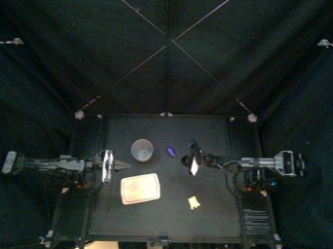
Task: Pick the eggplant then place it in the grey bowl
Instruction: Pick the eggplant
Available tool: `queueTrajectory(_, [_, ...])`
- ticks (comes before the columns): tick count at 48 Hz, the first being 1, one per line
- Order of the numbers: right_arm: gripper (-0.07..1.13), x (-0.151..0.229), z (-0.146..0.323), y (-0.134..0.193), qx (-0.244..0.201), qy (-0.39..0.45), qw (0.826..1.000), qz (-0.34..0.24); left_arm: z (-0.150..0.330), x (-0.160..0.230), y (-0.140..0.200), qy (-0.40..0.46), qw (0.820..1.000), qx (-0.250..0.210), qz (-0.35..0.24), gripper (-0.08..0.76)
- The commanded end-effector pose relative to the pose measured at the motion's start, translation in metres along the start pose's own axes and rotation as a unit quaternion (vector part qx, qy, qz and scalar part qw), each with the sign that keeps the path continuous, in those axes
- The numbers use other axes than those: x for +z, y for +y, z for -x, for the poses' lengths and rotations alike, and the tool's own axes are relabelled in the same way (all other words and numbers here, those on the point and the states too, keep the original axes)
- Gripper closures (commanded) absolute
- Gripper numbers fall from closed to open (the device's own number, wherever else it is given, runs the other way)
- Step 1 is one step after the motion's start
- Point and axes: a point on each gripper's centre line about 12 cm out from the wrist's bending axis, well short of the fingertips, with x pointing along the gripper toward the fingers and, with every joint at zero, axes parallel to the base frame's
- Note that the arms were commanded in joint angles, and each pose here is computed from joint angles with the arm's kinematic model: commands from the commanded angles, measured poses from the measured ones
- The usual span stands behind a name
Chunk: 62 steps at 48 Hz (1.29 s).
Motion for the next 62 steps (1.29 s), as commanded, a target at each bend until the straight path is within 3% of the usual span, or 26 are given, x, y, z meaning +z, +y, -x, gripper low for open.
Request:
queueTrajectory(1, [0.36, 0.011, -0.022, -0.010, -0.019, 0.009, 1.000, 0.001, -0.001, 0.006, -0.001, -0.008, 1.000, -0.002, 0.000, 0.701])
queueTrajectory(8, [0.03, 0.011, -0.049, -0.023, -0.039, 0.038, 0.998, 0.012, -0.001, 0.005, -0.002, -0.008, 1.000, -0.004, 0.000, 0.701])
queueTrajectory(11, [-0.02, 0.011, -0.062, -0.027, -0.045, 0.049, 0.998, 0.015, -0.001, 0.005, -0.002, -0.008, 1.000, -0.004, 0.000, 0.701])
queueTrajectory(31, [0.02, 0.025, -0.096, -0.066, -0.088, 0.081, 0.993, 0.007, 0.000, 0.005, -0.002, -0.009, 1.000, -0.005, 0.000, 0.701])
queueTrajectory(39, [0.02, 0.014, -0.100, -0.083, -0.106, 0.110, 0.988, -0.004, 0.000, 0.005, -0.002, -0.008, 1.000, -0.005, 0.000, 0.700])
queueTrajectory(62, [0.04, -0.012, -0.124, -0.093, -0.116, 0.157, 0.981, -0.013, 0.000, 0.005, -0.002, -0.006, 1.000, -0.005, 0.000, 0.700])
